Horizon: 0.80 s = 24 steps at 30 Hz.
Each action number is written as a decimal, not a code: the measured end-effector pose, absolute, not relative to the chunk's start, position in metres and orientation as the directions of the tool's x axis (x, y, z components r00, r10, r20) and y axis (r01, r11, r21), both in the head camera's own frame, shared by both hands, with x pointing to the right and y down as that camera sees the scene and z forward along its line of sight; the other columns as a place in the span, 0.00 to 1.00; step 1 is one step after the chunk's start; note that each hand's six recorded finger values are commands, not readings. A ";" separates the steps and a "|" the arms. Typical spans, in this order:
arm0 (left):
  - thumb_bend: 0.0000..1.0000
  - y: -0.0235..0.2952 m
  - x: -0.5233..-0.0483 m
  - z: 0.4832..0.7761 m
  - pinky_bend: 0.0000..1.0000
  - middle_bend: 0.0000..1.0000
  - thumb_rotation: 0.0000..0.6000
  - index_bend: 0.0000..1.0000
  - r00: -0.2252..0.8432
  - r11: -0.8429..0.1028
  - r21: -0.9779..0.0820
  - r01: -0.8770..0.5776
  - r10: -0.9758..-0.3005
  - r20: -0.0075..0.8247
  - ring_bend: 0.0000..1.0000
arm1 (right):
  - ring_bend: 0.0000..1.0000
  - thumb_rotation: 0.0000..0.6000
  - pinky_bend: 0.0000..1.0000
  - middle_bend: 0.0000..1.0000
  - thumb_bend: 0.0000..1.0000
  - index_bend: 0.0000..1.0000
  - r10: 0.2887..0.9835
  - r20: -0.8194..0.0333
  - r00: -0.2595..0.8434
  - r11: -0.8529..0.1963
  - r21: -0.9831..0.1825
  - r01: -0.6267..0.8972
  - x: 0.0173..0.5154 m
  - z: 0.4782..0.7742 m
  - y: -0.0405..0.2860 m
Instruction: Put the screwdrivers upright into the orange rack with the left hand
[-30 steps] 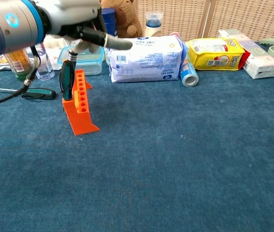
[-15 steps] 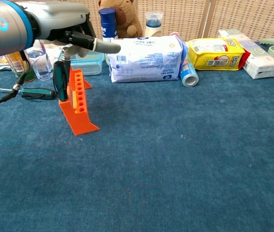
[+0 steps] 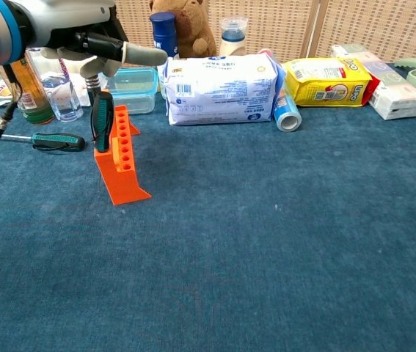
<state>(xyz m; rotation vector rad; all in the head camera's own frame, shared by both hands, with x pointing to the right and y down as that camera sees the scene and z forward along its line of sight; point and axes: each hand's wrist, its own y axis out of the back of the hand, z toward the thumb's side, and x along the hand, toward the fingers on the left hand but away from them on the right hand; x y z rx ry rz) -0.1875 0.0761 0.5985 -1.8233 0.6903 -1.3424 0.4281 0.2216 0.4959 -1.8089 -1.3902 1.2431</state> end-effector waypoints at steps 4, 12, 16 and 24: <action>0.00 0.074 -0.191 0.593 0.90 0.81 0.00 0.73 0.310 -0.566 -0.825 -0.014 -0.786 0.534 0.93 | 0.09 1.00 0.09 0.10 0.16 0.00 0.939 -0.342 0.046 -0.326 -0.835 0.443 0.427 0.496 0.222; 0.00 0.064 -0.201 0.585 0.90 0.81 0.00 0.73 0.297 -0.539 -0.838 -0.091 -0.817 0.494 0.93 | 0.09 1.00 0.09 0.10 0.16 0.00 0.939 -0.342 0.044 -0.325 -0.835 0.443 0.428 0.496 0.222; 0.00 0.058 -0.214 0.585 0.90 0.81 0.00 0.72 0.271 -0.528 -0.845 -0.088 -0.829 0.490 0.93 | 0.09 1.00 0.09 0.10 0.16 0.00 0.939 -0.342 0.045 -0.325 -0.835 0.444 0.428 0.496 0.222; 0.00 0.051 -0.230 0.595 0.90 0.81 0.00 0.68 0.246 -0.510 -0.856 -0.084 -0.843 0.478 0.93 | 0.09 1.00 0.09 0.10 0.16 0.00 0.938 -0.344 0.047 -0.328 -0.835 0.442 0.427 0.496 0.222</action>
